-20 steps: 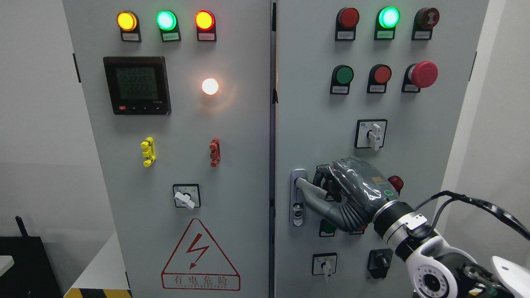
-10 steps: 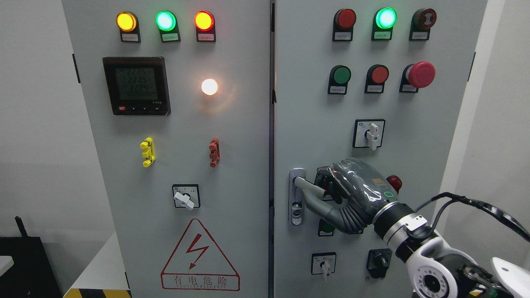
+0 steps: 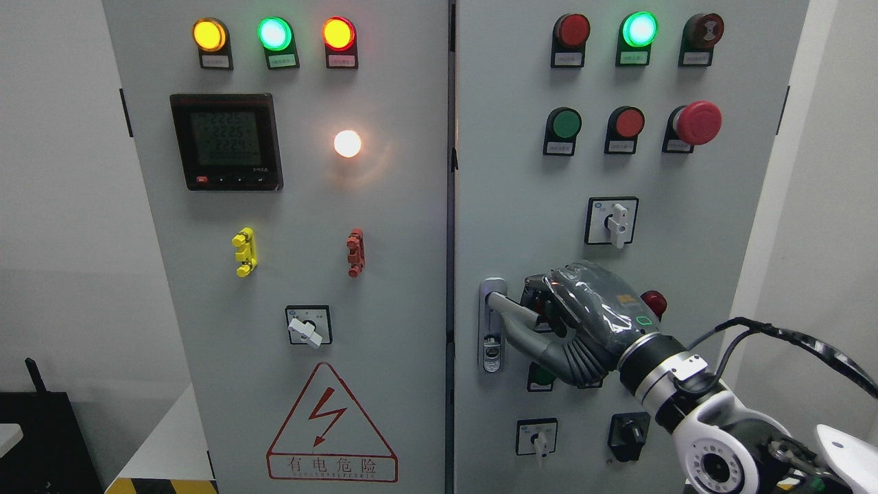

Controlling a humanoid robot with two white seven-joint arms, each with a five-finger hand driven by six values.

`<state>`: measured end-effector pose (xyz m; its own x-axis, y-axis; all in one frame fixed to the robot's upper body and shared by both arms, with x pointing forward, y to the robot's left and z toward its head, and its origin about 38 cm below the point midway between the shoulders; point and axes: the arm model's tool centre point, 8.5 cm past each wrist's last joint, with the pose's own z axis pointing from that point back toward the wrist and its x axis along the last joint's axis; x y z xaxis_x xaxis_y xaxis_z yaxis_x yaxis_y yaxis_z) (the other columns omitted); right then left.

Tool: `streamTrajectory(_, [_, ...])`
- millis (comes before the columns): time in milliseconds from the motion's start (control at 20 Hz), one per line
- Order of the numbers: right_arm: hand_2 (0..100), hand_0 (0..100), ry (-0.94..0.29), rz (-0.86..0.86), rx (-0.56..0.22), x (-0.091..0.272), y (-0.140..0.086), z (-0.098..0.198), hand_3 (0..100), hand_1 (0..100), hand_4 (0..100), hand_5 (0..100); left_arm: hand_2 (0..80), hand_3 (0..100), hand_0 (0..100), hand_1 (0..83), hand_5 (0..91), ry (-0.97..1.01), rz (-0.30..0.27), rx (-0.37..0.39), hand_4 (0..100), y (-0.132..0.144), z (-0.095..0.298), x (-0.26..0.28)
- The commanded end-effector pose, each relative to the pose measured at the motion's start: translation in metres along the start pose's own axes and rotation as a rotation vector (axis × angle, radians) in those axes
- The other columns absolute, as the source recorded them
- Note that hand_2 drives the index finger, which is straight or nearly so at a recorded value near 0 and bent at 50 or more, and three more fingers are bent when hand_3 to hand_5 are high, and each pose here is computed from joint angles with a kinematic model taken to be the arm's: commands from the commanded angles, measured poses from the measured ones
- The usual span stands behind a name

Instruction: Release door handle

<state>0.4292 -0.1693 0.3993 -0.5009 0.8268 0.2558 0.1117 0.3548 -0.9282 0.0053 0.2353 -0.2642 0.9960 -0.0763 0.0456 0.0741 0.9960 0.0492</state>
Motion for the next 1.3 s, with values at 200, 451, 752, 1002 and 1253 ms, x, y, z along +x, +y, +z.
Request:
streamTrajectory(200, [59,56,-0.011,0.003,-0.022,0.005,-0.007,-0.004,100,27,100,100,0.0,0,12,38.9,0.0,0.006,0.001,-0.001,0,0.000,0.000,-0.001])
streamTrajectory(451, [58,56,-0.019,0.001,-0.026,0.008,-0.008,-0.006,100,27,100,100,0.0,0,12,38.9,0.0,0.008,0.001,-0.001,0,0.000,0.000,-0.002])
streamTrajectory(752, [58,56,-0.028,-0.009,-0.036,0.014,-0.009,-0.015,100,28,100,100,0.0,0,12,38.9,0.0,0.006,0.001,-0.001,0,0.000,0.000,-0.001])
streamTrajectory(1002, [57,56,-0.033,-0.019,-0.053,0.018,-0.009,-0.019,100,29,100,100,0.0,0,12,38.9,0.0,0.006,0.001,-0.001,0,0.000,0.000,-0.002])
streamTrajectory(1253, [56,55,-0.046,-0.034,-0.061,0.026,-0.005,-0.024,100,31,100,100,0.0,0,12,38.9,0.0,0.008,0.001,-0.001,0,0.000,0.000,-0.002])
